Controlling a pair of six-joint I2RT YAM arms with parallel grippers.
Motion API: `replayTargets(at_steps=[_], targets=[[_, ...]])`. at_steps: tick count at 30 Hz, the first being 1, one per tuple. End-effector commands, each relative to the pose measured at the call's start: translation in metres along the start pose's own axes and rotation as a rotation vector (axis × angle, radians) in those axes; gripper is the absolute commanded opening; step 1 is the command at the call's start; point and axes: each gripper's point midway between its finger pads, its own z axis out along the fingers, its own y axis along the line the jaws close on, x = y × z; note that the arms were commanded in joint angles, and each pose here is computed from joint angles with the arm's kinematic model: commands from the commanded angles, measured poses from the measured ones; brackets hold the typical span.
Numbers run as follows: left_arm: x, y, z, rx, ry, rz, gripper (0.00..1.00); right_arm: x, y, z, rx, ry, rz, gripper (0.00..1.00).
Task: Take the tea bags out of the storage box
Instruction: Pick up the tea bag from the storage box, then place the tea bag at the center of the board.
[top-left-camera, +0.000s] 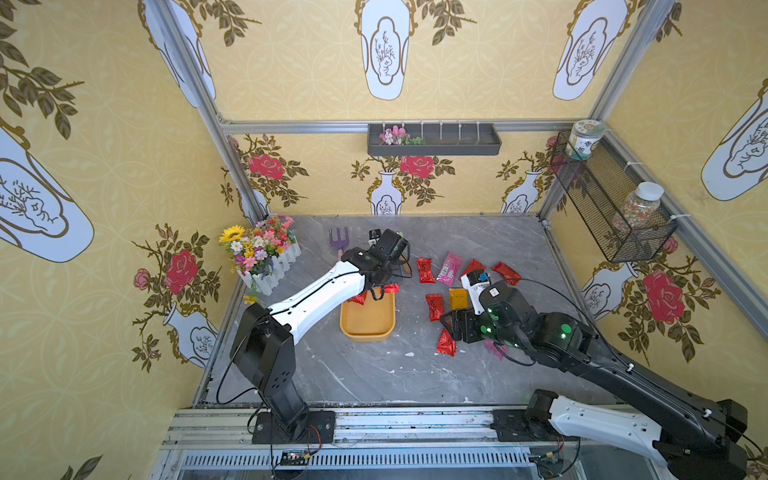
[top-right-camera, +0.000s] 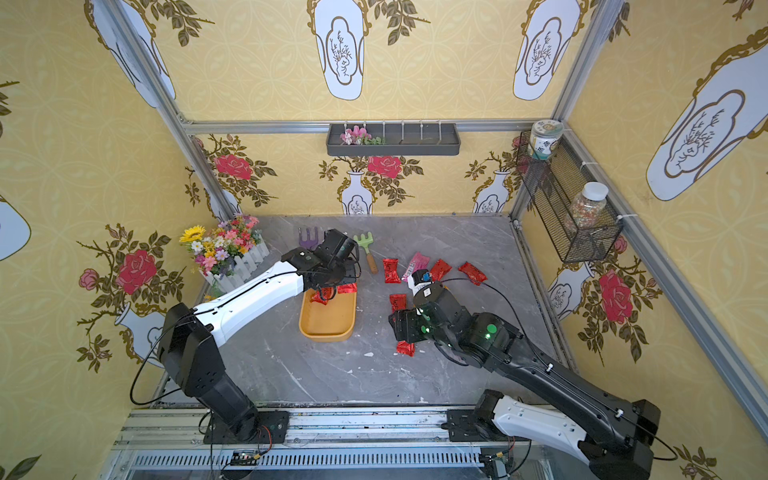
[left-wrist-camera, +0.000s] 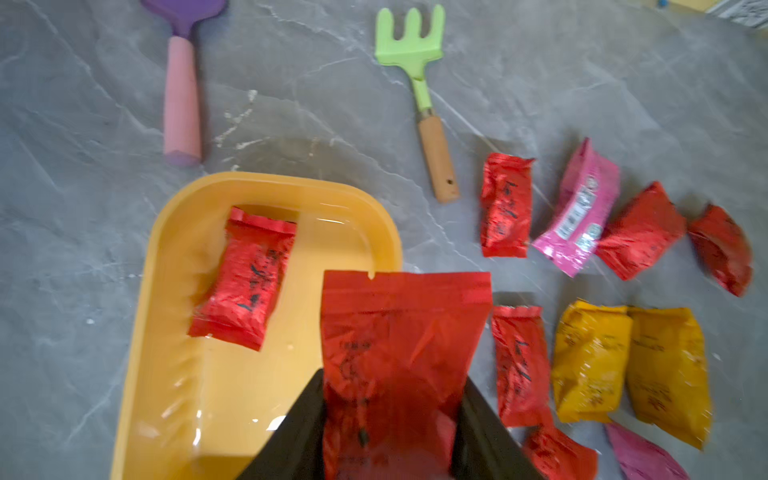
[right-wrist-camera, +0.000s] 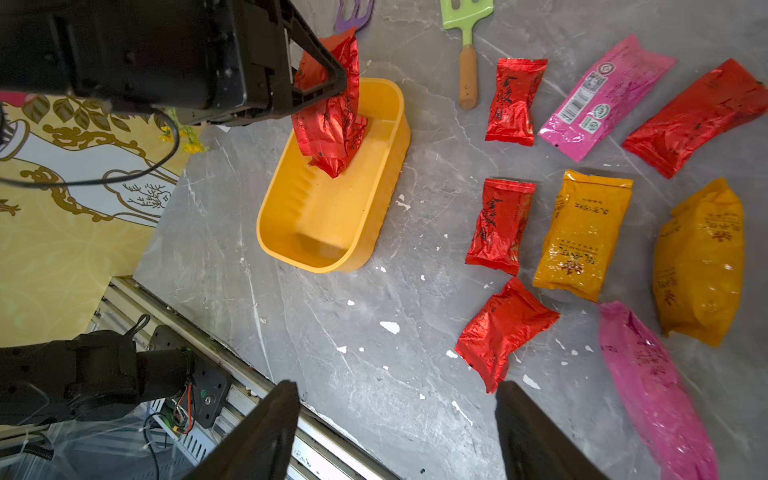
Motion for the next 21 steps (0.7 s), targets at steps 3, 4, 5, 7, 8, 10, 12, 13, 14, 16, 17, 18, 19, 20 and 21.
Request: replayTargets(at_steps=[3, 4, 5, 7, 8, 10, 12, 13, 14, 16, 17, 18, 19, 20, 21], targets=[[0.047, -0.037, -0.009, 0.050, 0.070, 0.021, 0.49, 0.001, -0.012, -0.016, 0.034, -0.026, 0.008, 0.79], [0.057, -0.047, -0.010, 0.068, 0.079, 0.006, 0.49, 0.002, -0.014, -0.018, 0.036, -0.029, 0.011, 0.79], [0.067, -0.055, -0.010, 0.082, 0.090, 0.008, 0.49, 0.004, -0.016, -0.020, 0.039, -0.030, 0.014, 0.79], [0.085, -0.064, -0.006, 0.097, 0.110, 0.005, 0.49, 0.008, -0.020, -0.024, 0.046, -0.027, 0.019, 0.78], [0.095, -0.067, -0.002, 0.101, 0.122, 0.001, 0.49, 0.011, -0.022, -0.026, 0.051, -0.025, 0.023, 0.78], [0.113, -0.071, 0.006, 0.107, 0.150, -0.005, 0.49, 0.016, -0.027, -0.028, 0.056, -0.020, 0.031, 0.78], [0.128, -0.075, 0.014, 0.112, 0.173, -0.004, 0.49, 0.021, -0.031, -0.030, 0.059, -0.017, 0.039, 0.78], [0.136, -0.077, 0.018, 0.106, 0.184, -0.002, 0.49, 0.024, -0.032, -0.031, 0.061, -0.014, 0.043, 0.78], [0.144, -0.079, 0.022, 0.103, 0.195, 0.005, 0.49, 0.026, -0.034, -0.032, 0.063, -0.013, 0.046, 0.78], [0.156, -0.081, 0.029, 0.089, 0.213, 0.018, 0.49, 0.028, -0.036, -0.033, 0.065, -0.012, 0.050, 0.78], [0.162, -0.081, 0.033, 0.079, 0.222, 0.023, 0.49, 0.030, -0.038, -0.034, 0.068, -0.010, 0.052, 0.78], [0.166, -0.081, 0.036, 0.071, 0.229, 0.025, 0.49, 0.030, -0.038, -0.035, 0.067, -0.011, 0.053, 0.79], [0.171, -0.081, 0.040, 0.066, 0.236, 0.030, 0.49, 0.031, -0.039, -0.035, 0.071, -0.012, 0.054, 0.78], [0.175, -0.081, 0.043, 0.060, 0.241, 0.031, 0.50, 0.031, -0.040, -0.036, 0.071, -0.015, 0.053, 0.78], [0.178, -0.080, 0.046, 0.053, 0.249, 0.034, 0.49, 0.031, -0.040, -0.036, 0.073, -0.016, 0.053, 0.78]])
